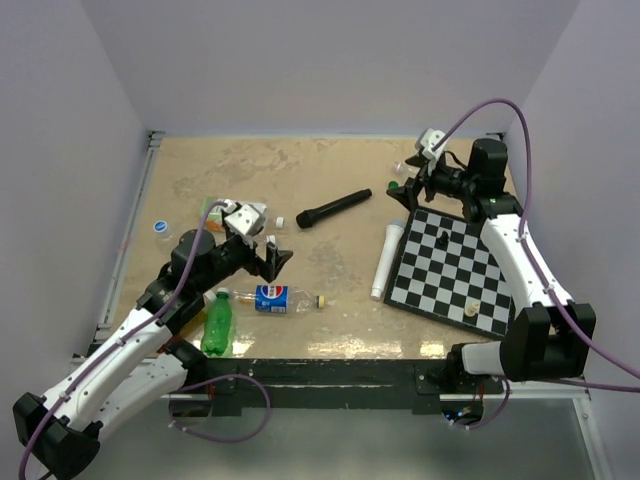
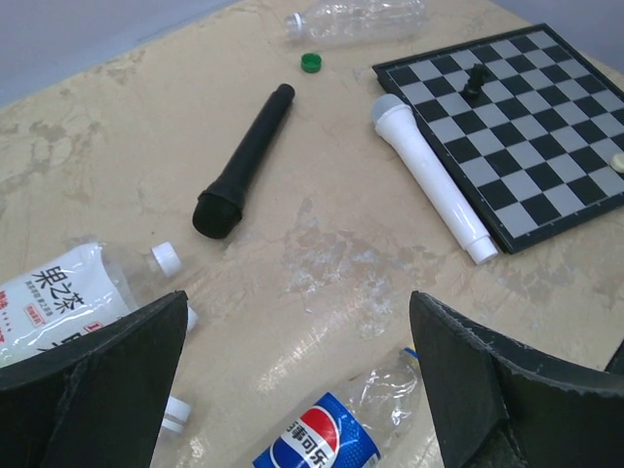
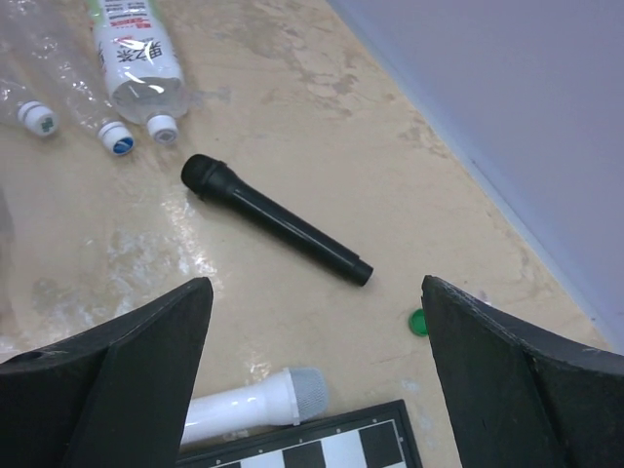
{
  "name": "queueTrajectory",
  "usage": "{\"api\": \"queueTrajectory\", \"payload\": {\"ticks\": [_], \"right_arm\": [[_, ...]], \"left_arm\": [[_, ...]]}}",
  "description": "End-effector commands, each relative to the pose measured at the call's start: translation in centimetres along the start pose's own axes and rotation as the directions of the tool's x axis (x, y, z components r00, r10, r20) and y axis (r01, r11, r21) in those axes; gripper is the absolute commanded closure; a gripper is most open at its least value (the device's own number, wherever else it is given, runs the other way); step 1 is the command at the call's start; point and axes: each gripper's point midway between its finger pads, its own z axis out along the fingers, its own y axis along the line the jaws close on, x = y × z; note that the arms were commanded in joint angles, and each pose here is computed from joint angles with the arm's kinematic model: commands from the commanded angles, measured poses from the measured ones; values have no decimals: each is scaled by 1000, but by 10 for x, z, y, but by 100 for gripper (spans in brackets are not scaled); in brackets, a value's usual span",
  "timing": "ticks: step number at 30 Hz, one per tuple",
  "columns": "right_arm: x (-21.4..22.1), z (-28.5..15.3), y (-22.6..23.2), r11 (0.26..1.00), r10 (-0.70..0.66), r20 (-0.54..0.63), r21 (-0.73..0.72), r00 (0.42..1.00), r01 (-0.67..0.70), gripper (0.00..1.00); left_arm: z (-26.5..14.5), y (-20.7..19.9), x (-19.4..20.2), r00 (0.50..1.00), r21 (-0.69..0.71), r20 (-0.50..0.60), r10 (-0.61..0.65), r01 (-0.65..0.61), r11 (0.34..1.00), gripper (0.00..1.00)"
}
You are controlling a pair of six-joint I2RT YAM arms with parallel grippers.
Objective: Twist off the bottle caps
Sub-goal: Pick up the plastic bottle at the center of the board.
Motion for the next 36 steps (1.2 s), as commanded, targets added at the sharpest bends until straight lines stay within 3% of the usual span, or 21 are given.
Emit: {"api": "queueTrajectory", "payload": {"ticks": [1,8,15,26,36], "right_arm": [[13,0,19,991,44,-16,-127,999,-45,6],[42,8,28,972,76,-83,-215,994,-93,2],[46,8,30,970,72,-96,-225,993,-92,2],[50,10,29,968,88,-108,-226,990,-111,2],[53,11,30,966,94,-113,-231,989,-118,2]], "left_arm": [[-2,-18,-13,997,86,-35,-63,66,994,0],[-1,-22,20,966,87,-240,-101,125,988,0],[6,-20,37,936,55,-338,-94,120,991,0],[8,-15,64,860,14,-508,43,-42,999,0],[9,-27,86,794,126,-574,198,-153,980,0]]}}
